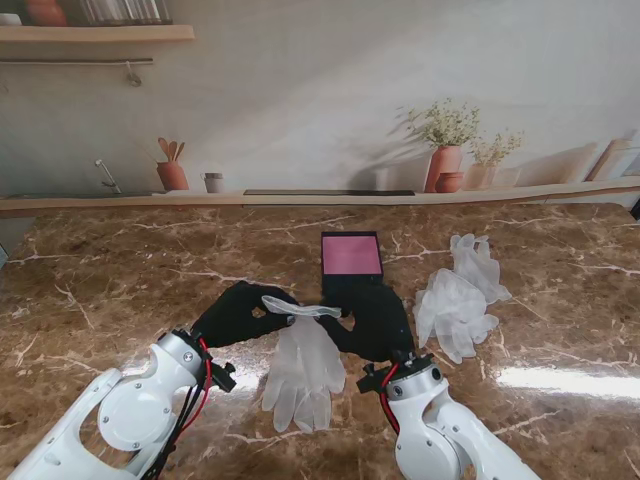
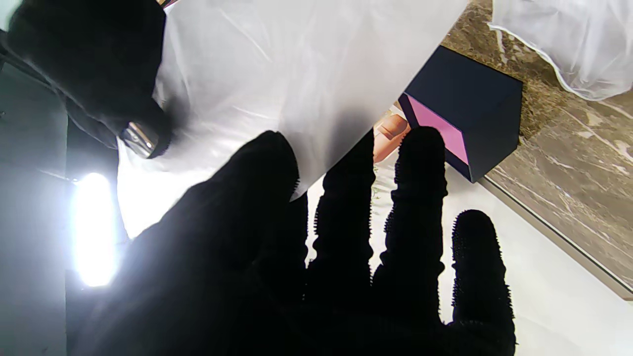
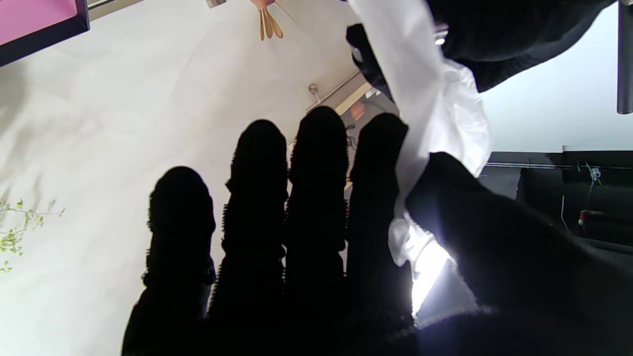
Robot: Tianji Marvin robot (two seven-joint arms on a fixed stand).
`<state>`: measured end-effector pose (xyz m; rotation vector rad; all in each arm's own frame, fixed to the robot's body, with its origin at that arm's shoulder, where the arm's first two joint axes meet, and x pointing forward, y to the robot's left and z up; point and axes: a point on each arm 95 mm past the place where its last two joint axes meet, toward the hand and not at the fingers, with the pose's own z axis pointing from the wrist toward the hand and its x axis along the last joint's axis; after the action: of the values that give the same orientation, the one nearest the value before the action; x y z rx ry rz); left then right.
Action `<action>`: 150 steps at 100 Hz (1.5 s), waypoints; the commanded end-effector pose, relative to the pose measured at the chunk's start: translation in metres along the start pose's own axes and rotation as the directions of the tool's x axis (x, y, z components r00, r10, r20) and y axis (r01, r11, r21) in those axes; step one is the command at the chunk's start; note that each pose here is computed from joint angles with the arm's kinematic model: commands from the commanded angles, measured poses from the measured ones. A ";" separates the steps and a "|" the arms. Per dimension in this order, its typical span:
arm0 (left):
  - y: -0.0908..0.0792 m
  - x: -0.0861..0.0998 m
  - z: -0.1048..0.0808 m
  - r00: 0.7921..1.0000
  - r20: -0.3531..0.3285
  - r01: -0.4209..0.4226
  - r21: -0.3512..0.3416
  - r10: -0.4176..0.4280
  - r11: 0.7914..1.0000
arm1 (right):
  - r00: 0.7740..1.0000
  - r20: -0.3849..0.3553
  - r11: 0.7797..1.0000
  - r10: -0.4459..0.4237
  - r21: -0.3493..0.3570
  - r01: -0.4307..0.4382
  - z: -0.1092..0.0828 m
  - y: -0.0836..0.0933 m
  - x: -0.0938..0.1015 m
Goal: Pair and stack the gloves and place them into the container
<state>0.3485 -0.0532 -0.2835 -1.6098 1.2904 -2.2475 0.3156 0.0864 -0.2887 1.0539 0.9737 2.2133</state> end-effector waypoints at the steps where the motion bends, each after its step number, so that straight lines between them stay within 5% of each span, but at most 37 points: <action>1: 0.001 -0.002 -0.002 1.000 0.001 -0.005 -0.013 0.005 1.000 | 1.000 0.011 1.000 0.011 0.024 -0.012 -0.004 -0.003 0.000; 19: -0.001 -0.002 -0.003 1.000 -0.028 -0.006 -0.045 0.004 0.999 | 1.000 0.021 1.000 0.019 0.010 -0.019 -0.005 -0.003 -0.001; 50: -0.004 0.000 -0.006 0.999 -0.045 -0.005 0.014 0.006 1.000 | 1.000 0.013 1.000 0.024 -0.008 -0.023 -0.008 0.005 0.002; 83: 0.000 0.011 -0.032 0.997 -0.078 -0.016 -0.152 0.005 0.988 | 0.997 -0.012 0.994 0.074 0.087 -0.072 -0.024 0.012 0.016; 106: 0.005 0.017 -0.055 0.995 -0.091 0.007 -0.251 -0.031 0.968 | 0.990 -0.007 0.966 0.141 0.220 -0.136 -0.042 0.016 0.028; 150: 0.014 -0.007 -0.063 0.999 0.017 0.037 -0.294 -0.034 0.955 | 0.988 0.061 0.925 0.143 0.347 -0.155 -0.040 -0.004 0.018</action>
<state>0.2905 -0.0246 -0.2932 -1.6975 1.6798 -2.1880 0.2662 0.0870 -0.2935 1.3216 1.3135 2.2156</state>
